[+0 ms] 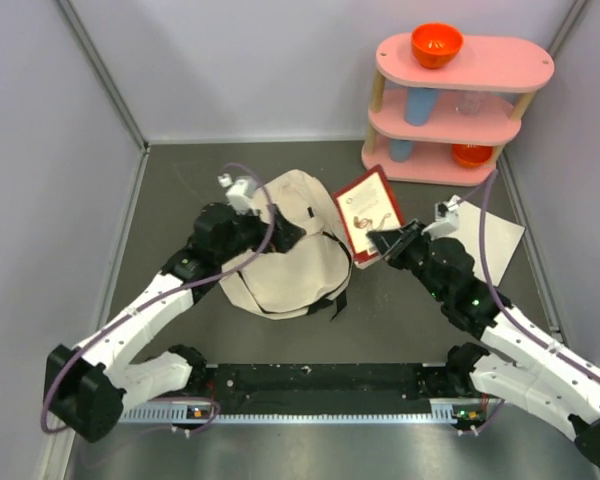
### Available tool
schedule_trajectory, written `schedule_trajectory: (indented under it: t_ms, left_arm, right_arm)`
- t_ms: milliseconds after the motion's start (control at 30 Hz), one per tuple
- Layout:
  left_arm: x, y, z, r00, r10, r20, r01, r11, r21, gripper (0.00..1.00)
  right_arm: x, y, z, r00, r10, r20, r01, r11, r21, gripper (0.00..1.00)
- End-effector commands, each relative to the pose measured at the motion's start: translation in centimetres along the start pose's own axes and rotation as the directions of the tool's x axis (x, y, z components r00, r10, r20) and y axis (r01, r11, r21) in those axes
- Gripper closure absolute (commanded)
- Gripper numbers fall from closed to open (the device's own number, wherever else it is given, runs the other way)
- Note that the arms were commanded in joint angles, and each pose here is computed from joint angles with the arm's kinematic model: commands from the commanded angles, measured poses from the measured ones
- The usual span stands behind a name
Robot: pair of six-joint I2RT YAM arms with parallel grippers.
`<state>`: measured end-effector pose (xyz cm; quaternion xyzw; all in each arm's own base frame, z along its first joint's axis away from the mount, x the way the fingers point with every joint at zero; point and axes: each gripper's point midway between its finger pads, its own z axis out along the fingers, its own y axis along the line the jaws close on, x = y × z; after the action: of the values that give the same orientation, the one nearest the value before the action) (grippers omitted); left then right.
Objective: Pack the student bag
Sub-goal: Pick up the book from the center of the board, then place the book in the student bag.
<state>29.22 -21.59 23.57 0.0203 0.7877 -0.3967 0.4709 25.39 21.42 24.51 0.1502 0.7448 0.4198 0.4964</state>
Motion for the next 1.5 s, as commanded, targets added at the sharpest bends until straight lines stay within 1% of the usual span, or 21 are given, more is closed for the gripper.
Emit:
schedule_trajectory:
  t_ms: [0, 67, 200, 267, 367, 500, 567, 667, 700, 800, 867, 933, 1000, 1033, 1133, 1167, 1200, 1233, 1267, 1400, 1467]
  left_arm:
    - [4.7, -0.3, 0.4, 0.916, 0.341, -0.211, -0.366, 0.926, -0.092, 0.01]
    - [6.6, -0.4, 0.9, 0.879, 0.393, -0.269, -0.421, 0.906, -0.052, 0.01]
    - [10.5, -1.4, 0.7, 0.797, 0.491, -0.352, -0.504, 0.862, 0.060, 0.01]
    - [12.1, -1.3, 0.6, 0.753, 0.526, -0.396, -0.535, 0.839, 0.099, 0.01]
    - [14.2, -1.9, 0.4, 0.710, 0.561, -0.426, -0.550, 0.820, 0.162, 0.01]
    - [16.0, -2.2, 1.1, 0.681, 0.563, -0.469, -0.539, 0.818, 0.200, 0.02]
    - [16.8, -2.3, 1.5, 0.663, 0.566, -0.490, -0.540, 0.815, 0.210, 0.03]
    - [18.7, -1.2, 2.1, 0.614, 0.564, -0.552, -0.559, 0.805, 0.200, 0.06]
    - [19.4, -0.6, 2.4, 0.592, 0.556, -0.583, -0.566, 0.802, 0.191, 0.09]
    - [20.1, 0.9, 3.1, 0.570, 0.530, -0.628, -0.600, 0.790, 0.123, 0.12]
    - [20.1, 1.6, 3.4, 0.569, 0.520, -0.637, -0.618, 0.781, 0.086, 0.18]
    - [19.7, 1.7, 3.6, 0.586, 0.508, -0.631, -0.620, 0.783, 0.056, 0.32]
    - [19.3, 1.8, 3.8, 0.596, 0.505, -0.624, -0.627, 0.779, 0.032, 0.42]
    - [19.3, 1.9, 3.9, 0.598, 0.505, -0.623, -0.629, 0.777, 0.027, 0.51]
    - [19.0, 1.8, 4.0, 0.603, 0.503, -0.619, -0.631, 0.776, 0.016, 0.72]
    - [18.8, 1.7, 4.0, 0.607, 0.504, -0.615, -0.630, 0.777, 0.016, 0.83]
    - [18.7, 1.4, 4.1, 0.614, 0.504, -0.608, -0.625, 0.780, 0.016, 0.89]
    - [18.7, 1.4, 4.1, 0.616, 0.502, -0.607, -0.623, 0.782, 0.015, 0.92]
    - [18.6, 1.3, 4.1, 0.617, 0.502, -0.606, -0.622, 0.783, 0.015, 1.00]
    - [17.9, 0.6, 4.0, 0.638, 0.502, -0.585, -0.610, 0.792, 0.014, 1.00]
    - [16.6, -0.2, 3.8, 0.666, 0.504, -0.550, -0.604, 0.797, 0.000, 1.00]
  right_arm:
    - [-4.1, -5.1, -2.8, 0.982, -0.117, 0.152, 0.073, 0.960, 0.269, 1.00]
    - [-4.9, -6.4, -3.7, 0.975, -0.137, 0.177, 0.072, 0.941, 0.331, 1.00]
    - [-6.2, -7.5, -5.1, 0.963, -0.137, 0.231, 0.043, 0.928, 0.370, 1.00]
    - [-6.5, -7.6, -5.4, 0.961, -0.116, 0.251, 0.018, 0.932, 0.361, 1.00]
    - [-6.2, -8.1, -5.2, 0.965, -0.095, 0.243, 0.000, 0.931, 0.365, 1.00]
    - [-5.4, -8.0, -4.2, 0.978, -0.074, 0.193, -0.001, 0.932, 0.363, 1.00]
    - [-5.0, -8.2, -3.7, 0.982, -0.069, 0.176, -0.001, 0.929, 0.370, 1.00]
    - [-4.5, -7.8, -3.0, 0.987, -0.050, 0.151, -0.006, 0.938, 0.347, 1.00]
    - [-4.3, -7.7, -2.9, 0.988, -0.047, 0.147, -0.006, 0.940, 0.342, 1.00]
    - [-4.0, -7.5, -2.5, 0.991, -0.041, 0.131, -0.005, 0.943, 0.334, 1.00]
    - [-3.9, -7.6, -2.4, 0.991, -0.039, 0.127, -0.006, 0.943, 0.333, 1.00]
    - [-3.8, -7.6, -2.3, 0.992, -0.037, 0.124, -0.007, 0.943, 0.332, 1.00]
    - [-3.8, -7.7, -2.3, 0.992, -0.032, 0.124, -0.010, 0.944, 0.331, 1.00]
    - [-3.6, -7.8, -2.3, 0.992, -0.033, 0.120, -0.009, 0.943, 0.333, 1.00]
    - [-3.4, -8.1, -2.3, 0.993, -0.025, 0.116, -0.016, 0.942, 0.335, 1.00]
    - [-3.3, -8.0, -2.3, 0.993, -0.022, 0.113, -0.017, 0.944, 0.331, 1.00]
    - [-3.2, -8.0, -2.2, 0.993, -0.018, 0.113, -0.020, 0.944, 0.330, 1.00]
    - [-3.1, -8.2, -2.2, 0.994, -0.018, 0.109, -0.020, 0.943, 0.332, 1.00]
    - [-3.0, -8.2, -2.2, 0.994, -0.014, 0.108, -0.023, 0.944, 0.329, 1.00]
    - [-2.6, -8.5, -2.1, 0.995, -0.005, 0.098, -0.028, 0.944, 0.329, 1.00]
    - [-2.5, -8.5, -2.1, 0.996, -0.001, 0.094, -0.030, 0.945, 0.326, 1.00]
